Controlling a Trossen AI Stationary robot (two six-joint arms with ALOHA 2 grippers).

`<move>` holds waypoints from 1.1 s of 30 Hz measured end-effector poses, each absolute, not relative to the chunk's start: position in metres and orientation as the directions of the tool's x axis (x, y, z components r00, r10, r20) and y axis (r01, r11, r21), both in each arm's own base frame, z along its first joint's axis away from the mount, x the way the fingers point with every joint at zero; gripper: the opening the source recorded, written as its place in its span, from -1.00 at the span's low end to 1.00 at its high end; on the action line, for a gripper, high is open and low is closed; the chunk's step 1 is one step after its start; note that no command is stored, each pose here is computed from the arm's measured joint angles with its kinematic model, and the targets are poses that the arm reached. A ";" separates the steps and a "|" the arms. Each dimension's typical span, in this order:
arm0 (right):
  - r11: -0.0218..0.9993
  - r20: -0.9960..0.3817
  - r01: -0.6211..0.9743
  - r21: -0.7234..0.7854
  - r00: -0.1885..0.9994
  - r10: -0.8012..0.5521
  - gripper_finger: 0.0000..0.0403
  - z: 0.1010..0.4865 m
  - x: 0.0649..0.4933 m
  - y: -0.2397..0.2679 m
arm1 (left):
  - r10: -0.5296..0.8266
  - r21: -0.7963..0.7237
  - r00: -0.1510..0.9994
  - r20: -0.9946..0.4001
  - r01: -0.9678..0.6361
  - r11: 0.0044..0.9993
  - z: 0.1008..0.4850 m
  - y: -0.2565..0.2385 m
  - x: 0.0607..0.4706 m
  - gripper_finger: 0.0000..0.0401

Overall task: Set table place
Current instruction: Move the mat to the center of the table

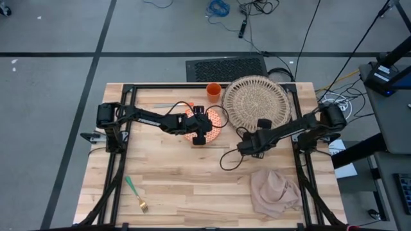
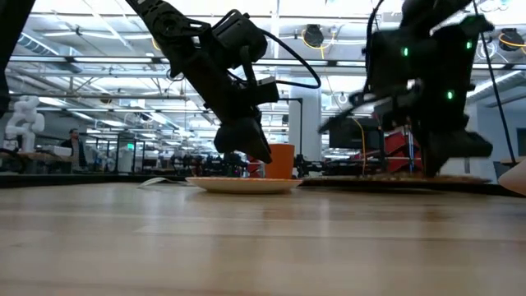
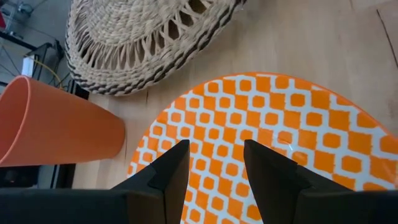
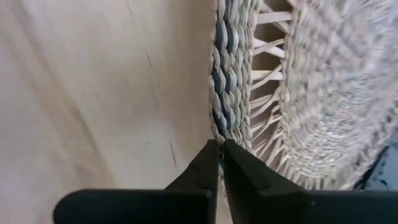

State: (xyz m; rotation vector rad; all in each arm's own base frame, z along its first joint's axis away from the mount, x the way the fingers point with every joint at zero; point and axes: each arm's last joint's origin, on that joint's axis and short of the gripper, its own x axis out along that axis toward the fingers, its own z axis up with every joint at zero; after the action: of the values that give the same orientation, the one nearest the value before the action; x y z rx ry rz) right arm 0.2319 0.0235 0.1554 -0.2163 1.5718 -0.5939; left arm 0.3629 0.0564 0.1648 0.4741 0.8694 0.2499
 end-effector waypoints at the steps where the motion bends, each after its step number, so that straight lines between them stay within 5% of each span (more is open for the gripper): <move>1: 0.846 -0.873 0.214 -0.488 -0.090 -0.480 -1.00 0.161 0.233 0.027 | 0.397 0.495 0.626 -0.671 -0.020 0.868 0.165 0.056 0.363 -0.30; 18: 0.895 -0.905 0.242 -0.374 0.114 -0.409 -0.99 0.231 0.257 0.064 | 0.428 0.516 0.614 -0.663 -0.040 0.856 0.165 0.057 0.363 -0.30; 33: 0.910 -0.926 0.310 -0.274 0.172 -0.337 -0.95 0.236 0.263 0.073 | 0.380 0.613 0.674 -0.633 0.137 0.778 0.170 0.005 0.371 -0.30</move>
State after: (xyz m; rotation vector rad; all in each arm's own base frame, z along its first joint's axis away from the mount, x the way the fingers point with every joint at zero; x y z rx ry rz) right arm 0.2625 0.0727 0.2362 -0.0242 1.3206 -0.4594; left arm 0.3709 0.0054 0.1704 0.6841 0.8353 0.1497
